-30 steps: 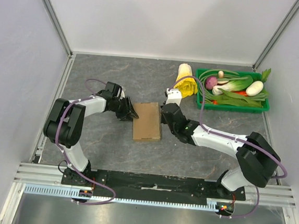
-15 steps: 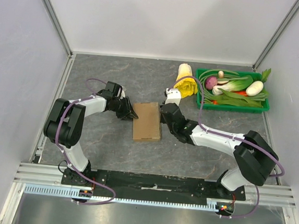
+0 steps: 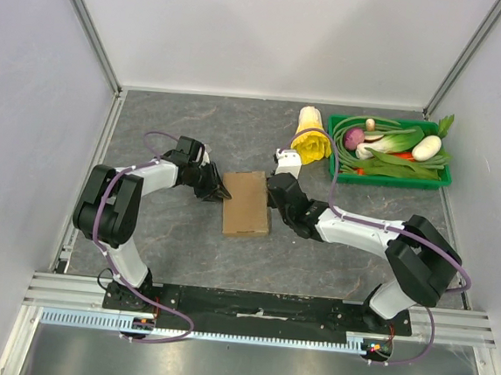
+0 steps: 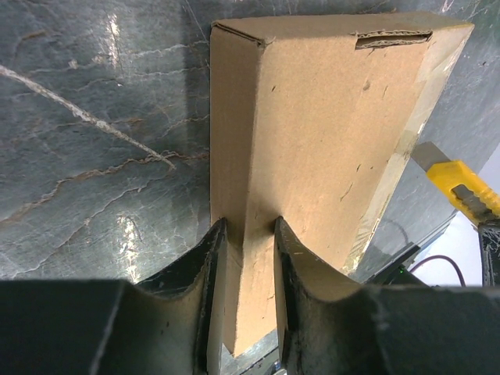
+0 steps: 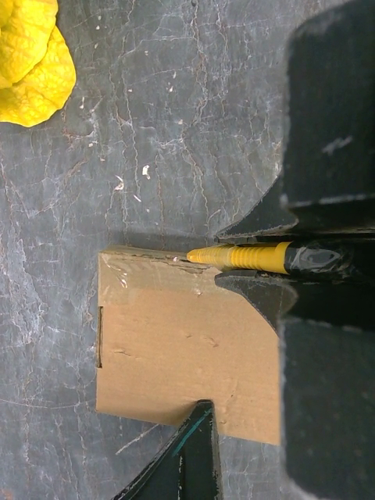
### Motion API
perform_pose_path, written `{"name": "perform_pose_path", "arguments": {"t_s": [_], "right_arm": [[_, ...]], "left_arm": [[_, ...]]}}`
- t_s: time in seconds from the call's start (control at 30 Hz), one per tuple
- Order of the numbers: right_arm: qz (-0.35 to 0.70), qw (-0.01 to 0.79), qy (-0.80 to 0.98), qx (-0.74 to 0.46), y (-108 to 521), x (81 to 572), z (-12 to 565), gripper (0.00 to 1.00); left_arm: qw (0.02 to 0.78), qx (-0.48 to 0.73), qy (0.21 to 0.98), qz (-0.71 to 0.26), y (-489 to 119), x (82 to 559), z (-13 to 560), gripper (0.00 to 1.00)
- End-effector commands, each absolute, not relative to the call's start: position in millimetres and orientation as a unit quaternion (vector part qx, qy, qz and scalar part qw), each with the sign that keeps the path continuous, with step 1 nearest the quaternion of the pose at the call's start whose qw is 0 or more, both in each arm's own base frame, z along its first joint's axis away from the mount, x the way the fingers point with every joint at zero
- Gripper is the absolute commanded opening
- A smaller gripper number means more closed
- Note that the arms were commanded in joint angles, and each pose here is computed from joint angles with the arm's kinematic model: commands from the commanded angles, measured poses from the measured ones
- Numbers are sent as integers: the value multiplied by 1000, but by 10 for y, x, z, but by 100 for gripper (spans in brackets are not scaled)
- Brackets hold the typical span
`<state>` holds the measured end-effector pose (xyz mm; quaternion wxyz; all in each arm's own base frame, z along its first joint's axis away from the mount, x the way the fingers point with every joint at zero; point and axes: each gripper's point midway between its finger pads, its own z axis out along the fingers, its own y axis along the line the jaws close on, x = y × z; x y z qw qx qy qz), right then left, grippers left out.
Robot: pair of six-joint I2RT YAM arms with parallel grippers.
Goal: Unpack the express box
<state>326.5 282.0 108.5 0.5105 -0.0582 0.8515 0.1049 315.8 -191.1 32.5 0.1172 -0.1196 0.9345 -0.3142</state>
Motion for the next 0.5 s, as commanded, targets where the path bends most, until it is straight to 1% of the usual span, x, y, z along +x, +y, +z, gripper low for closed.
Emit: {"name": "perform_pose_path", "arguments": {"t_s": [0.0, 0.2, 0.47], "right_arm": [[119, 530, 839, -36, 2894, 3359, 1300, 0], [123, 542, 831, -27, 2869, 3374, 1465, 0], [124, 544, 829, -27, 2874, 3379, 1527, 0]], "left_arm": [[100, -140, 950, -260, -1760, 3069, 88, 20], [99, -141, 950, -260, -1760, 3066, 88, 20], [96, -142, 950, -261, -1770, 3058, 81, 20]]}}
